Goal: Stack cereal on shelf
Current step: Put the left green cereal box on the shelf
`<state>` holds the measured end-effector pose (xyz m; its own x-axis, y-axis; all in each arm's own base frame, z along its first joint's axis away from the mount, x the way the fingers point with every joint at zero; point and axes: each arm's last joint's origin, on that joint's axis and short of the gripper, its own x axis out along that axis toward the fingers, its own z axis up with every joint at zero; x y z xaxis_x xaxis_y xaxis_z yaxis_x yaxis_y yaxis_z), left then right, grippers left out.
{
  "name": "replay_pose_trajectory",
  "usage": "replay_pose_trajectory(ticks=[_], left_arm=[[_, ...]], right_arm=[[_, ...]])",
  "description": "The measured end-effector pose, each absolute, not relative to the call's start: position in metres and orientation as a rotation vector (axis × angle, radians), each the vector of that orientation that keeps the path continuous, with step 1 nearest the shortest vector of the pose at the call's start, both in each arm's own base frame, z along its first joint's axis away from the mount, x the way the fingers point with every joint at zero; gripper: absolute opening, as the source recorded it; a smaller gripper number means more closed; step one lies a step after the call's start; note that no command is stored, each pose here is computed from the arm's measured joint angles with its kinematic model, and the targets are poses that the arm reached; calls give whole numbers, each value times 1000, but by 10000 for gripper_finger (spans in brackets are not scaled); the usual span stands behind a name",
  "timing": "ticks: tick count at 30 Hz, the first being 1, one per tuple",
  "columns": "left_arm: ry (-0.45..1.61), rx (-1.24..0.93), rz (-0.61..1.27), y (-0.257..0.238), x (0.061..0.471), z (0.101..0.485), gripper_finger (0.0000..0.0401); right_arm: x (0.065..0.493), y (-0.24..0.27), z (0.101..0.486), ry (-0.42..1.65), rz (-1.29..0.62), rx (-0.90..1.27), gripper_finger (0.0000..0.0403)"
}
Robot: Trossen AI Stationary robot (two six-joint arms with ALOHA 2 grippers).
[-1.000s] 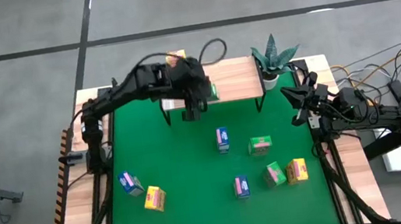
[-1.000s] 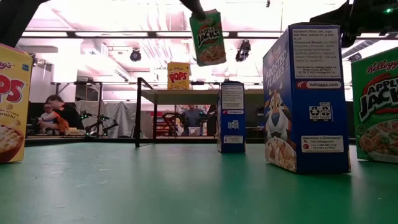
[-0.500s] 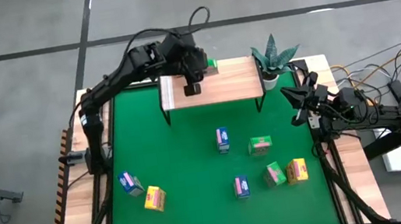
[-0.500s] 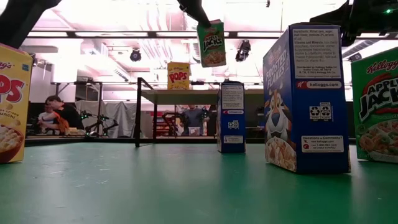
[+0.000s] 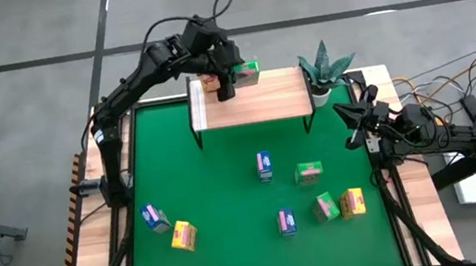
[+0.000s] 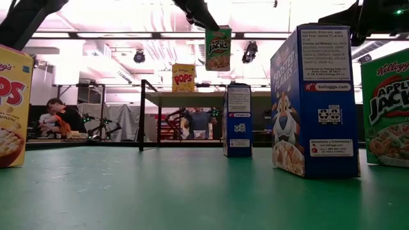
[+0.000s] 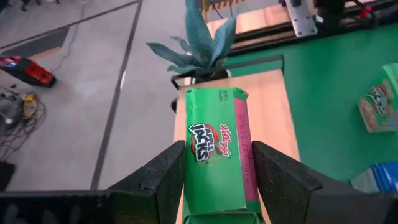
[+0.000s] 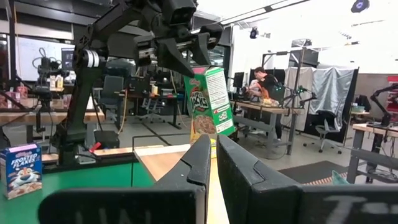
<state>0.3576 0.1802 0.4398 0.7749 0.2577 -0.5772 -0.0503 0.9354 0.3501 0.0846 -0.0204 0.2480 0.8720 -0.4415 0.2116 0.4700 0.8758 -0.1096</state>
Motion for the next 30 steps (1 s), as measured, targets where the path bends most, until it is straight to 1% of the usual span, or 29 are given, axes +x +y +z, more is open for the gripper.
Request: replay_pose_trajectory(ticks=[3,10,19,25,30], left_arm=[[664,321,178,184,360,437,165],[724,308,163,198,382,407,165],[761,287,164,210,395,386,165],[741,275,194,218,391,389,166],[745,251,216,225,387,388,180]], right_arm=[[85,-20,248,-180,-480,-172,18],[85,-21,248,-177,-488,-181,18],[84,-21,249,-177,-492,-208,18],[84,-21,249,-175,-493,-218,18],[84,-21,249,-172,-494,-229,18]])
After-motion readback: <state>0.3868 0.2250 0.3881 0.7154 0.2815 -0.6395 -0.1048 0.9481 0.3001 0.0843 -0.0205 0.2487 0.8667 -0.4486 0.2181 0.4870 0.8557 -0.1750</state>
